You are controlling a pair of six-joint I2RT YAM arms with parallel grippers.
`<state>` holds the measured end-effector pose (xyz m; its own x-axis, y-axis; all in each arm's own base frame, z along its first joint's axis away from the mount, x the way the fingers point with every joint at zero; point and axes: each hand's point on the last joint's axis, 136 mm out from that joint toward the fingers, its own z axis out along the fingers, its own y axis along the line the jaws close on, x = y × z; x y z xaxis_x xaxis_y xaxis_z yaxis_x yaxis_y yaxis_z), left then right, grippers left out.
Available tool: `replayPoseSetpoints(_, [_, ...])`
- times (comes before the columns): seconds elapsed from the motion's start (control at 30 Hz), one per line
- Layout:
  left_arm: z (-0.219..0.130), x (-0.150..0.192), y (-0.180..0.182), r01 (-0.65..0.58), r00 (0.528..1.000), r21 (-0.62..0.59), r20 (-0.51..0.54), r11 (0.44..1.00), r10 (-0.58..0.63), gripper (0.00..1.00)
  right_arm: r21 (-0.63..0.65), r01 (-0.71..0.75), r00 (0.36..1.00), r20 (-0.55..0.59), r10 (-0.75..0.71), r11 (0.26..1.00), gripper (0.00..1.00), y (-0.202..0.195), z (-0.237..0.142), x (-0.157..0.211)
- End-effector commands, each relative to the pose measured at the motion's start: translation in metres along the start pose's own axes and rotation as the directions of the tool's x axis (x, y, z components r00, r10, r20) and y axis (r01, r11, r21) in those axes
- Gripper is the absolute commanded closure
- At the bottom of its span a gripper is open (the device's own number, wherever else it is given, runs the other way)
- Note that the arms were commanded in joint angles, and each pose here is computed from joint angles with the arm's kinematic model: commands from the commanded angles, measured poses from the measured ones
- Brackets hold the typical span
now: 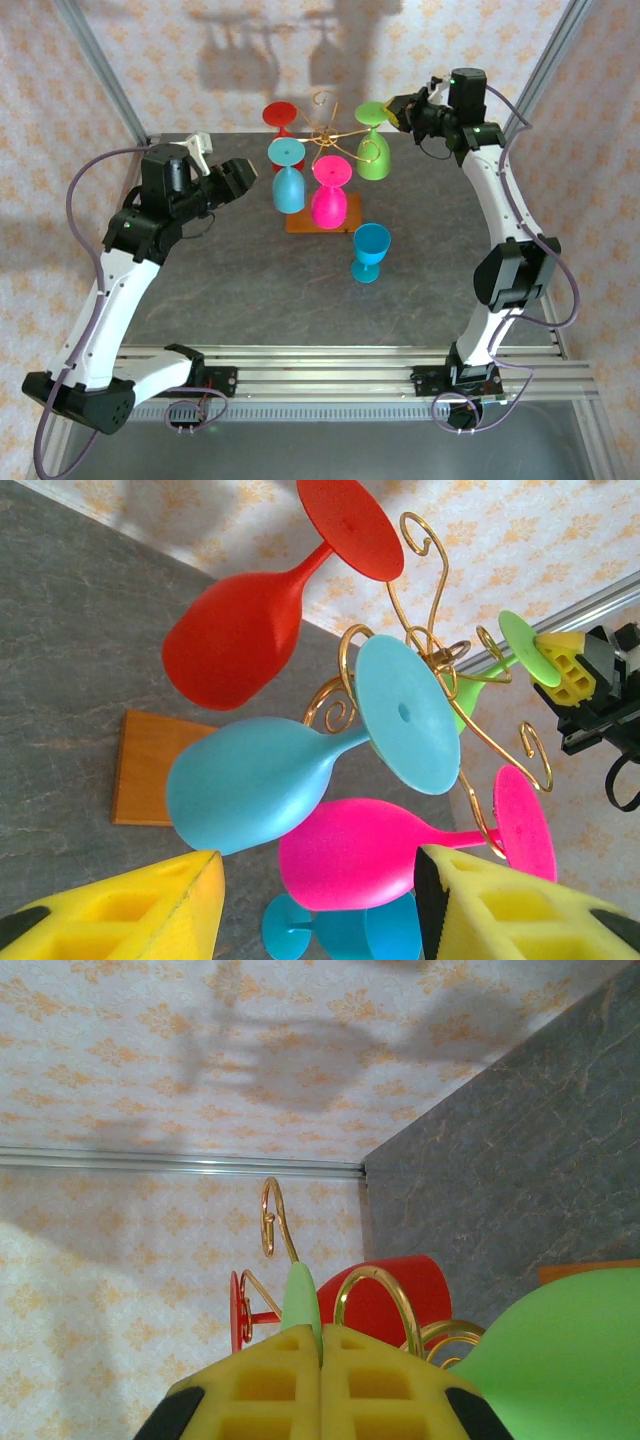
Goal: Take the wine glass off the wine glass rack
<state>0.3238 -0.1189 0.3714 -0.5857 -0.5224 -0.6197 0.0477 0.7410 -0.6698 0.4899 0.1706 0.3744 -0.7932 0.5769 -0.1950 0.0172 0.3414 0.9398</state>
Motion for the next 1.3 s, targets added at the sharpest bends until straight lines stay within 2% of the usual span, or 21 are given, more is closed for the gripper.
replayPoseSetpoints(0.0, [-0.006,-0.003,0.004,0.009,1.000,-0.006,0.022,1.000,-0.008,0.46,-0.049,0.054,0.998,-0.014,-0.055,0.997,1.00,0.023,-0.012,0.011])
replayPoseSetpoints(0.53, [-0.006,0.000,0.007,0.015,0.999,-0.006,0.028,1.000,-0.015,0.47,-0.069,0.115,0.990,-0.076,-0.121,0.991,1.00,0.048,0.011,0.026])
replayPoseSetpoints(1.07, [-0.003,0.000,0.010,-0.001,1.000,-0.020,0.026,1.000,0.001,0.46,-0.105,0.110,0.993,-0.025,-0.113,0.988,1.00,0.065,0.042,-0.006])
replayPoseSetpoints(1.27, [0.002,0.001,0.011,0.000,1.000,-0.022,0.017,1.000,0.000,0.47,-0.069,0.125,0.992,0.032,-0.123,0.990,1.00,0.060,0.046,-0.023])
